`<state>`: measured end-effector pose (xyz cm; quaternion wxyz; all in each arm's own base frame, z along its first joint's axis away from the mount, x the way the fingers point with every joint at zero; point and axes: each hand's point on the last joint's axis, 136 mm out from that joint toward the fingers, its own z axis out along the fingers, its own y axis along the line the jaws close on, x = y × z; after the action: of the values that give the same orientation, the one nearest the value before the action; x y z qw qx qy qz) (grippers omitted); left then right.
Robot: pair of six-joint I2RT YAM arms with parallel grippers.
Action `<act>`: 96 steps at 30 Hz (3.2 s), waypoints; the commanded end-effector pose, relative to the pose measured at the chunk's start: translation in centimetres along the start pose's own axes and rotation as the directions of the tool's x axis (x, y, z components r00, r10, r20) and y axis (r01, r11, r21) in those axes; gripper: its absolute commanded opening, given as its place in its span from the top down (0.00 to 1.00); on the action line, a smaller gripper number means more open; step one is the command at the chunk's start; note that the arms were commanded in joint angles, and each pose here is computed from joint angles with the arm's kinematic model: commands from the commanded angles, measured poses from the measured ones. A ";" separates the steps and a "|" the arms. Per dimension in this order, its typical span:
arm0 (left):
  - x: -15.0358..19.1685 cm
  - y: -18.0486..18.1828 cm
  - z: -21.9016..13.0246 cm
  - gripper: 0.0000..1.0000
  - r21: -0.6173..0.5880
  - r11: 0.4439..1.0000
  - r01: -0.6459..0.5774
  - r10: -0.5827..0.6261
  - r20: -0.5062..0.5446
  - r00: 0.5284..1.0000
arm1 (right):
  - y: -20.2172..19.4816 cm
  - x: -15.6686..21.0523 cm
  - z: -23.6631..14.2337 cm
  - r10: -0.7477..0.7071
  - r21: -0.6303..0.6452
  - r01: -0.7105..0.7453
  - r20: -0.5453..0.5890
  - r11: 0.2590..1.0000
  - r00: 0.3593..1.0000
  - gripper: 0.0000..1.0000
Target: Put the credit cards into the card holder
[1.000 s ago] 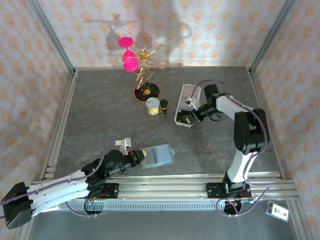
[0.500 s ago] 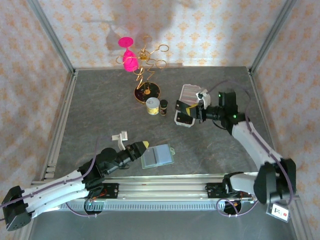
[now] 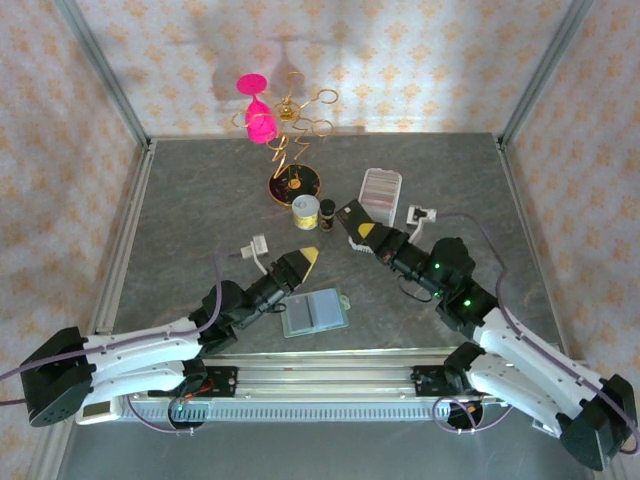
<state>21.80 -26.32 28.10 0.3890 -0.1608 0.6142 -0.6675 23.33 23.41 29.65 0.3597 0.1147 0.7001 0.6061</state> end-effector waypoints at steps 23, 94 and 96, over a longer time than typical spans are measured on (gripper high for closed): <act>-2.6 -4.8 0.0 0.96 0.153 0.984 0.095 -0.113 0.114 0.987 | 6.5 5.4 2.6 -0.001 -0.143 -0.005 -0.040 0.990 0.999 1.00; 0.1 14.1 -10.8 0.44 -0.587 0.776 -0.228 0.178 -0.143 0.974 | -10.3 13.6 1.8 -0.145 0.202 0.238 -0.387 0.950 0.911 1.00; 0.5 15.6 -11.3 0.44 -0.619 0.751 -0.228 0.167 -0.156 0.973 | -12.4 13.9 2.1 -0.117 0.260 0.222 -0.364 0.940 0.924 1.00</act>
<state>18.75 -19.99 15.52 0.3651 -0.1566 0.7954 -0.4578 15.82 29.79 11.69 0.2116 -0.0572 0.8658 0.4498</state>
